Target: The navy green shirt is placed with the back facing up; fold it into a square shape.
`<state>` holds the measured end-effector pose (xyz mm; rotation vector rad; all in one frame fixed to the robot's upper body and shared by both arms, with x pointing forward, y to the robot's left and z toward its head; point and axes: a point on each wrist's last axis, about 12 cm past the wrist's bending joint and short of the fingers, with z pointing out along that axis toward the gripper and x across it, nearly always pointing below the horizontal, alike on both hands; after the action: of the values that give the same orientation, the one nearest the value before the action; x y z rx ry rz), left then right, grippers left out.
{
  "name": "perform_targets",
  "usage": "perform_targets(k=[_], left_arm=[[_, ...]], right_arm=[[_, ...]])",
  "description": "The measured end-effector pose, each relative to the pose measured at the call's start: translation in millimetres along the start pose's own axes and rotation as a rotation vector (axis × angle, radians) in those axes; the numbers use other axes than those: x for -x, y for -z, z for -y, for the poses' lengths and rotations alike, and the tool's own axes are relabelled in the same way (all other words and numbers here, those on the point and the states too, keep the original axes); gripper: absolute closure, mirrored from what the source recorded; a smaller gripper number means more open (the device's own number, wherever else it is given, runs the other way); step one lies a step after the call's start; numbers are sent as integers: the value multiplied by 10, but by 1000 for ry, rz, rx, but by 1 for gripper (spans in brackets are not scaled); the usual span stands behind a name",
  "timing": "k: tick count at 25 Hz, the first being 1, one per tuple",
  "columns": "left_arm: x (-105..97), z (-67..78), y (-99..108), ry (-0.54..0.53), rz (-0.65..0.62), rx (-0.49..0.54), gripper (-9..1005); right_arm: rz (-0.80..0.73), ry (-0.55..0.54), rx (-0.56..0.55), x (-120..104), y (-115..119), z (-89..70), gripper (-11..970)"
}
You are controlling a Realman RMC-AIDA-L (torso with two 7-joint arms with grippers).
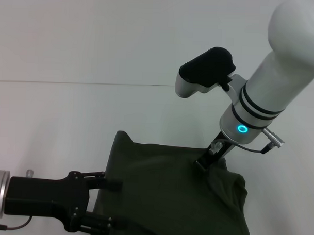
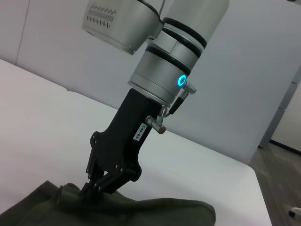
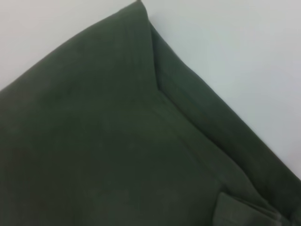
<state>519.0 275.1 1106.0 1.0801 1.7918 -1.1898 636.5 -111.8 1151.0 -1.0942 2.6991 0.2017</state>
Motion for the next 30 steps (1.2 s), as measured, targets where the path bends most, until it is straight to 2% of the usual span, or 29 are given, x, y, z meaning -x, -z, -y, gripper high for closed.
perform_targets(k=[6,16,25,30], left_arm=[[-7,1,8,-5,4,4,49],[-11,0,17,-5,5,7,49],[-19,-3,23,-4,6,13,48],[-22,-2,26,-3,7,15,49]], right_arm=[[21,-50,11,-50,10,82,917],[101,-186,35,-201,135,294,917],[145,-329,115,-478,85,422,917],[210,-419,121,-661,113,568,918]])
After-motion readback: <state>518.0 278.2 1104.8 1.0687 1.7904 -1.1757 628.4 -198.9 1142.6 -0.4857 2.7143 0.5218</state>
